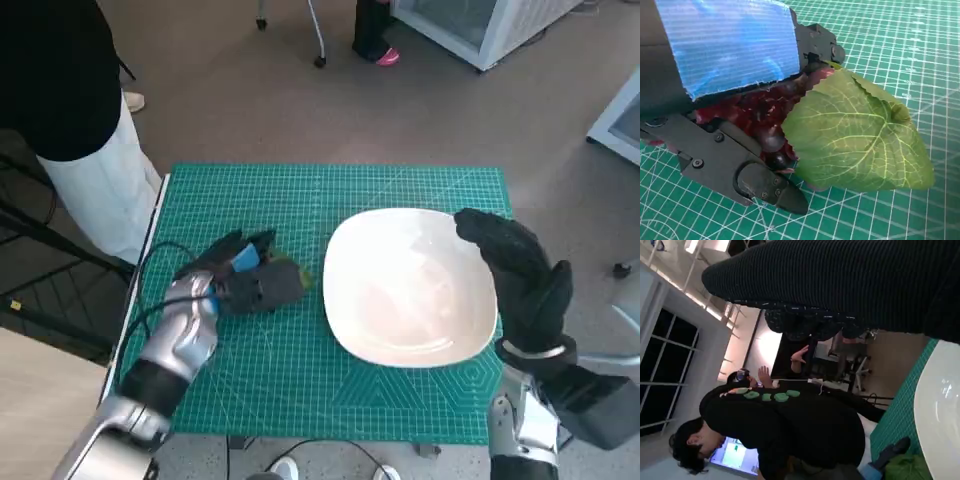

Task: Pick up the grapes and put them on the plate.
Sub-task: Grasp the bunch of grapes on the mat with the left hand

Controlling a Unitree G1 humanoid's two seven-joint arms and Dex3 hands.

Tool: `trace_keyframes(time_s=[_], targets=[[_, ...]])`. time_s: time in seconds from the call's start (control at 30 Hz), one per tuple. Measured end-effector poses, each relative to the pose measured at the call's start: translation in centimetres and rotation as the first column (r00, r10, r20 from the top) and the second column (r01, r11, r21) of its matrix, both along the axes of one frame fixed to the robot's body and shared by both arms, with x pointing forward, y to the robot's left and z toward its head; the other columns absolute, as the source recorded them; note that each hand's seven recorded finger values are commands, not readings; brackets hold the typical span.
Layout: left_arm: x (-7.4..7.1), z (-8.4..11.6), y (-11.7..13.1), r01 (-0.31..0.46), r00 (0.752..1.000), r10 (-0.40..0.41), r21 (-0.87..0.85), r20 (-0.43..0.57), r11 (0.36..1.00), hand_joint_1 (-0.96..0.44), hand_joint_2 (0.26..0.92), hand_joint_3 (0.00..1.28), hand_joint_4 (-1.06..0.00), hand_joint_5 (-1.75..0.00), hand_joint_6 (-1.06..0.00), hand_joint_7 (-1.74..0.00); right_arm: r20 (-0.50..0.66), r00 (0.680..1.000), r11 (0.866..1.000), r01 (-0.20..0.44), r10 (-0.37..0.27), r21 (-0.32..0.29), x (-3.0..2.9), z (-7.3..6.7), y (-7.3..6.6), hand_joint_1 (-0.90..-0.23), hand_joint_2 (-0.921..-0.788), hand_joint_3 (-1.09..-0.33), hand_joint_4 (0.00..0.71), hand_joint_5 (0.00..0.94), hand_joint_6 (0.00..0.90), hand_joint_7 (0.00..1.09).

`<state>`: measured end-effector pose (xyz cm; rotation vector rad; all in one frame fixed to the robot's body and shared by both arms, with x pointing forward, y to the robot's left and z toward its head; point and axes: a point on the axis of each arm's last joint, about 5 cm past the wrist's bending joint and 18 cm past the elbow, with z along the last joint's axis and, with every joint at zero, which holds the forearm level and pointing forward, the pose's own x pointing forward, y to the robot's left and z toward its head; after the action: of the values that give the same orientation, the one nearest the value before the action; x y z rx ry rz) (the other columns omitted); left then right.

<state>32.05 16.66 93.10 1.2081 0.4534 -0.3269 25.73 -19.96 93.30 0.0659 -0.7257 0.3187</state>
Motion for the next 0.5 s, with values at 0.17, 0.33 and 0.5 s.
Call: trace_keyframes(time_s=[0.17,0.33,0.5], targets=[[0.55,-0.07,-0.29,0.0,1.0,0.0,-0.003,-0.021,1.0,-0.46,0.739,0.0,0.0,0.0,-0.15,0.0,0.004,1.0,1.0,0.0,0.0,0.0,-0.04,0.06,0.0,-0.427,-0.921,-0.561,0.612,0.001,0.562,0.0],[0.81,-0.22,-0.38,0.005,1.0,-0.005,-0.012,-0.028,1.0,-0.45,0.74,0.0,0.0,0.0,-0.16,0.0,0.005,1.0,1.0,0.002,-0.002,0.001,-0.05,0.07,0.0,-0.427,-0.921,-0.563,0.611,0.001,0.561,0.0],[0.86,-0.45,-0.3,0.014,1.0,-0.014,-0.025,-0.02,1.0,-0.43,0.741,0.0,-0.01,0.0,-0.19,-0.02,0.004,1.0,1.0,0.005,-0.005,0.004,-0.05,0.07,0.0,-0.427,-0.921,-0.564,0.611,0.0,0.56,0.0]])
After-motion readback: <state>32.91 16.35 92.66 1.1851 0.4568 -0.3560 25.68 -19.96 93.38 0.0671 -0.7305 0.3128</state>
